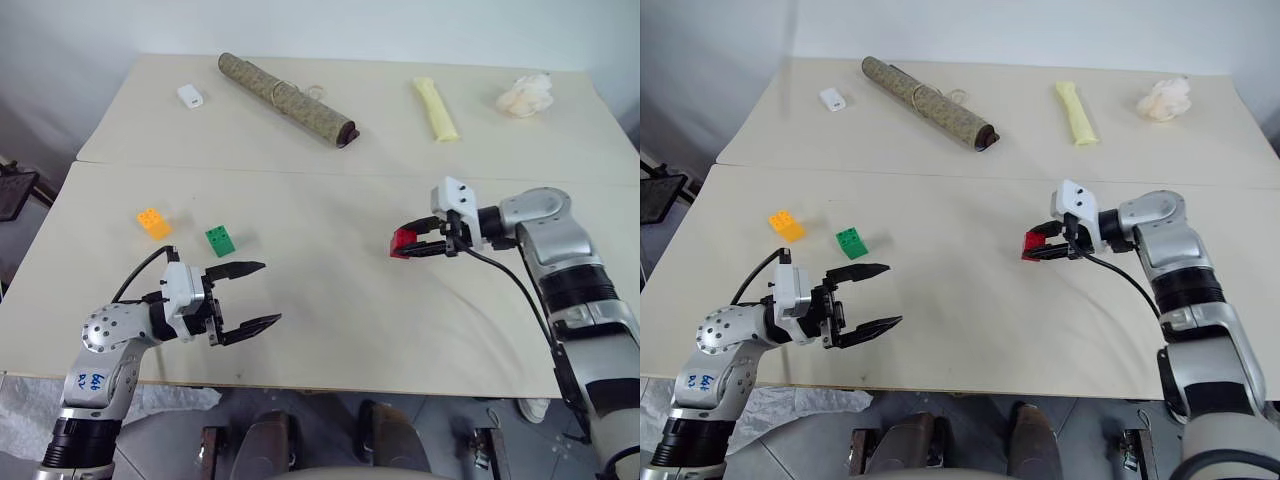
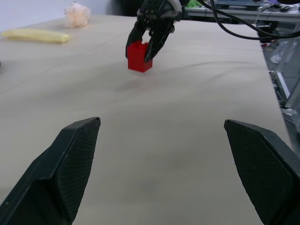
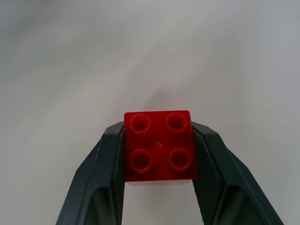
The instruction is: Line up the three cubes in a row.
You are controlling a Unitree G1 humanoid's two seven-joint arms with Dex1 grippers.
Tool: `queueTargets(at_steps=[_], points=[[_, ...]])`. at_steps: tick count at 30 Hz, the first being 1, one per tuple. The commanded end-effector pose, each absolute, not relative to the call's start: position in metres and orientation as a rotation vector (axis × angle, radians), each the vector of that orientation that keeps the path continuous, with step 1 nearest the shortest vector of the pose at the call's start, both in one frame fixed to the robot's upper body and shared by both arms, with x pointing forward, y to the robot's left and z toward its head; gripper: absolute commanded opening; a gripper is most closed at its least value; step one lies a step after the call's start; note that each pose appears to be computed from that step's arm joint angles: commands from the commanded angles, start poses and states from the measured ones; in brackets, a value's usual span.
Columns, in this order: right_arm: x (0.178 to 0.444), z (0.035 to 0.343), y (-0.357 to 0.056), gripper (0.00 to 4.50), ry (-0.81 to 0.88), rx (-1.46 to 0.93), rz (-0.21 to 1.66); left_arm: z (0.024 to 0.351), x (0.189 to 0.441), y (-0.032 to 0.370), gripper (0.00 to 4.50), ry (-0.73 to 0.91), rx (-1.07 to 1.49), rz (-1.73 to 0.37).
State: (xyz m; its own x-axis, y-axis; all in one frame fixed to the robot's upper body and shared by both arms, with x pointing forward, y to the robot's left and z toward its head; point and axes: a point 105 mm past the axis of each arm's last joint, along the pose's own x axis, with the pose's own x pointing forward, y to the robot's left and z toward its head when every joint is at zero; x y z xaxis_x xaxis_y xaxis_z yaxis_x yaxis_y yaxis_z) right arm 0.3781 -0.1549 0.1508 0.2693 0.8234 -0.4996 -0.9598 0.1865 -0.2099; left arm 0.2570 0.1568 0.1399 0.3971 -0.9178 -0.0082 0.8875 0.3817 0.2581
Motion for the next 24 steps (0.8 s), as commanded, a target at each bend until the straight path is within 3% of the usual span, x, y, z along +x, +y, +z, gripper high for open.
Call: queueTargets(at_steps=[1, 4, 9, 13, 17, 21, 24], points=[[0.386, 0.159, -0.153, 1.5, 0.269, -0.57, 1.282, 0.147, 0.255, 0.161, 4.5, -0.179, 0.258, -1.124], [0.385, 0.154, -0.153, 1.5, 0.283, -0.59, 1.311, 0.147, 0.254, 0.166, 4.5, -0.168, 0.25, -1.098], [0.387, 0.161, -0.156, 3.12, 0.216, -0.608, 1.307, 0.146, 0.253, 0.178, 4.5, -0.169, 0.256, -1.016], [0.376, 0.184, -0.166, 4.41, 0.058, -0.544, 1.349, 0.142, 0.251, 0.207, 4.5, -0.169, 0.266, -0.856], [0.359, 0.192, -0.184, 4.46, -0.048, -0.518, 1.362, 0.134, 0.241, 0.237, 4.5, -0.142, 0.258, -0.704], [0.334, 0.188, -0.221, 4.46, -0.147, -0.459, 1.238, 0.121, 0.214, 0.291, 4.5, -0.094, 0.229, -0.4], [0.317, 0.18, -0.233, 4.46, -0.15, -0.397, 1.205, 0.119, 0.201, 0.307, 4.5, -0.09, 0.212, -0.298]])
